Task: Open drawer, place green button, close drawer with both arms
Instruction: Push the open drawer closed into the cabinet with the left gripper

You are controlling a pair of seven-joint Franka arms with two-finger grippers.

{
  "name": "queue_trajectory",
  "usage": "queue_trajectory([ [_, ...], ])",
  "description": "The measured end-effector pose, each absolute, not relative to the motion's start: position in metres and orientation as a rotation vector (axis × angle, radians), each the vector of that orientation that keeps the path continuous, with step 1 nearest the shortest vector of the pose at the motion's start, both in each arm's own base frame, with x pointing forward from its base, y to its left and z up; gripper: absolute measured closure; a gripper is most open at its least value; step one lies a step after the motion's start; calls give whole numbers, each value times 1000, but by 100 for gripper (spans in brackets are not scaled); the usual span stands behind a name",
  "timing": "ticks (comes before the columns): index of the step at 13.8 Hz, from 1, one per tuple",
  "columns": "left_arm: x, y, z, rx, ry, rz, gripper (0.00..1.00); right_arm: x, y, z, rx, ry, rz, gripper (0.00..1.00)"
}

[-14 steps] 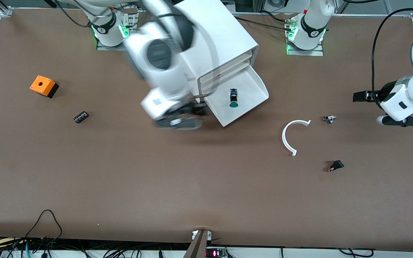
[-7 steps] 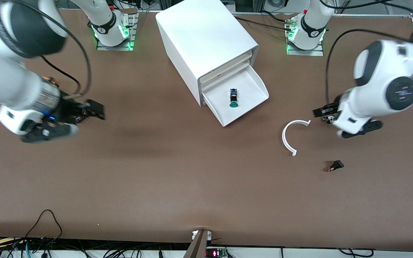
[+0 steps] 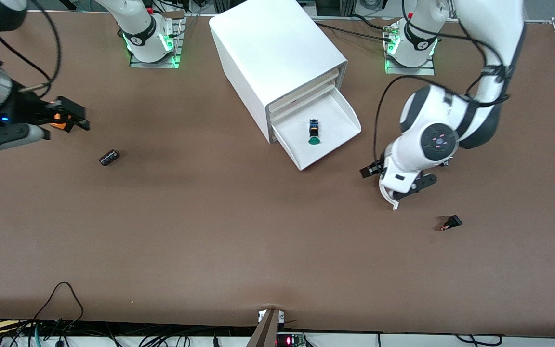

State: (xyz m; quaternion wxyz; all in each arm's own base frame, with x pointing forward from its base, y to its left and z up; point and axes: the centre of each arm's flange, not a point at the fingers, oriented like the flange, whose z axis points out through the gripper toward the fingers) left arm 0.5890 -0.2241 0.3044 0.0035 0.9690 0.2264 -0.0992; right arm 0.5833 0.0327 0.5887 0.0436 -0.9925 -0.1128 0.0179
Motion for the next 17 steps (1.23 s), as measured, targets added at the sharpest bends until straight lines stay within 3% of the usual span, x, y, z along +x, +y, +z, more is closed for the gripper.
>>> queue_trajectory([
  [8, 556, -262, 223, 2977, 754, -291, 0, 586, 28, 587, -3091, -405, 32, 0],
  [17, 497, -339, 221, 2931, 857, -390, 0, 588, 25, 594, -3096, -395, -9, 0],
])
